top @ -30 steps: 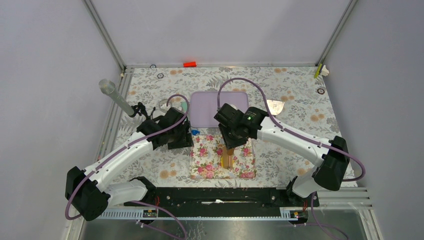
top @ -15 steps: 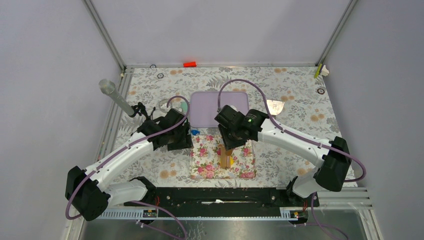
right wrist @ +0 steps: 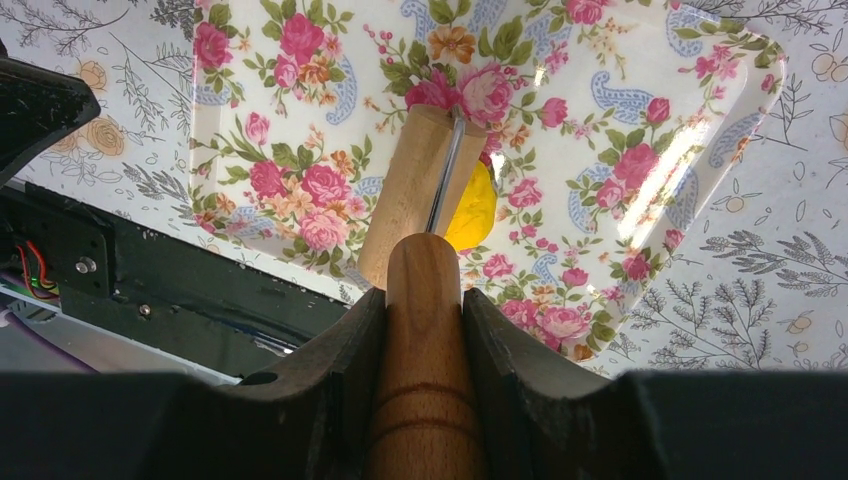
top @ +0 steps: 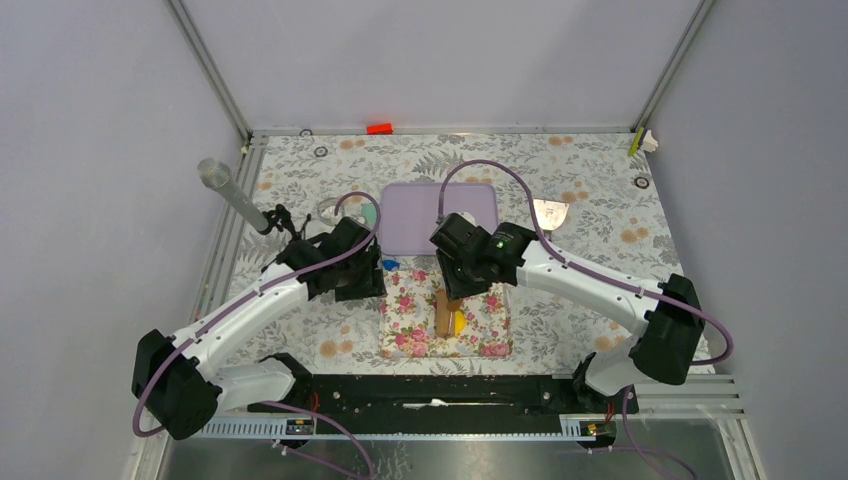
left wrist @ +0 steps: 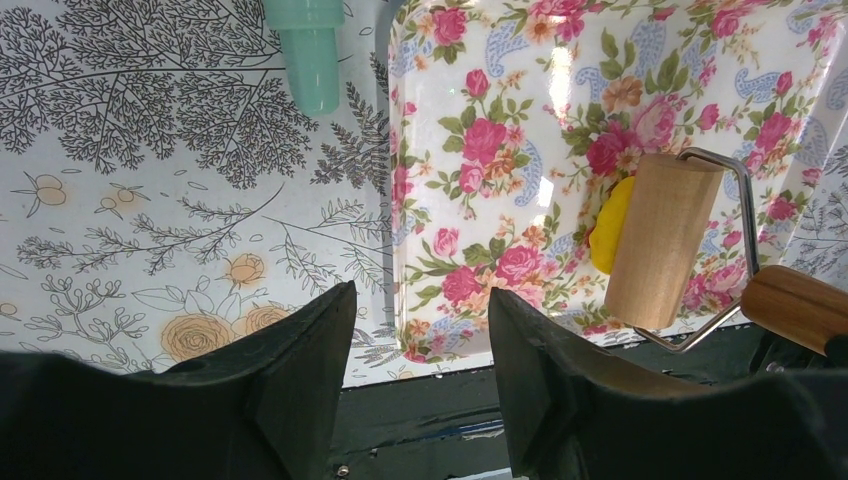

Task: Roll out the dumpling wrappers from the dough
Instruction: Flatten out the dough on the work surface.

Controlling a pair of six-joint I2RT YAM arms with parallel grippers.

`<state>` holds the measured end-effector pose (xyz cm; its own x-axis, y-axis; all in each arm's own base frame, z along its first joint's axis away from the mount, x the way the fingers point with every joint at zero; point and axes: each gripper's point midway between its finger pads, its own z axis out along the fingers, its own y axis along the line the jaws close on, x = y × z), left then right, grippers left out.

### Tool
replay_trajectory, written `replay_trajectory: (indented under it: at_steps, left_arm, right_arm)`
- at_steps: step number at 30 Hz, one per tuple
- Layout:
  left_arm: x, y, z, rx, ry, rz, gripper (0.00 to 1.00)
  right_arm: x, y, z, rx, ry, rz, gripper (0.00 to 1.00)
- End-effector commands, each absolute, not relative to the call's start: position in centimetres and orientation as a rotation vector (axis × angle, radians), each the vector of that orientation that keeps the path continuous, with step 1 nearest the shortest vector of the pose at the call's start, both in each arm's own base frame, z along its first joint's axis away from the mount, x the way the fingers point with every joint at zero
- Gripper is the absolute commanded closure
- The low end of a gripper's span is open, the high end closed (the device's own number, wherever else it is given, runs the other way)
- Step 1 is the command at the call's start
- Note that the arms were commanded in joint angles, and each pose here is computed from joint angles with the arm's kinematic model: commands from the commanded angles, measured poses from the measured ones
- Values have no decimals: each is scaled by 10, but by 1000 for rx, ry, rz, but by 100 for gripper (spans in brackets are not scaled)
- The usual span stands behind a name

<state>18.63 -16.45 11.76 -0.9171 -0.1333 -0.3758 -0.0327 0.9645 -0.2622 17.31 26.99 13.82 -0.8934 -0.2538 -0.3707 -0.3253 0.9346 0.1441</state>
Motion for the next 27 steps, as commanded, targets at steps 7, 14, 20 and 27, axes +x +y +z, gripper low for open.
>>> replay_trajectory:
  at_steps: [7, 14, 20, 27]
  left_arm:
    - [194, -165, 115, -103, 2698, -341, 44]
    - [195, -168, 111, -105, 2706, -349, 44]
    - [194, -170, 107, -99, 2715, -355, 44]
    - [194, -170, 100, -103, 2729, -345, 44]
  right_arm:
    - [138, 182, 93, -475, 2904, -209, 100]
    - [135, 173, 97, -427, 2900, -221, 100]
    - [137, 164, 104, -396, 2887, -239, 100]
    - [137, 161, 110, -407, 2889, -244, 100]
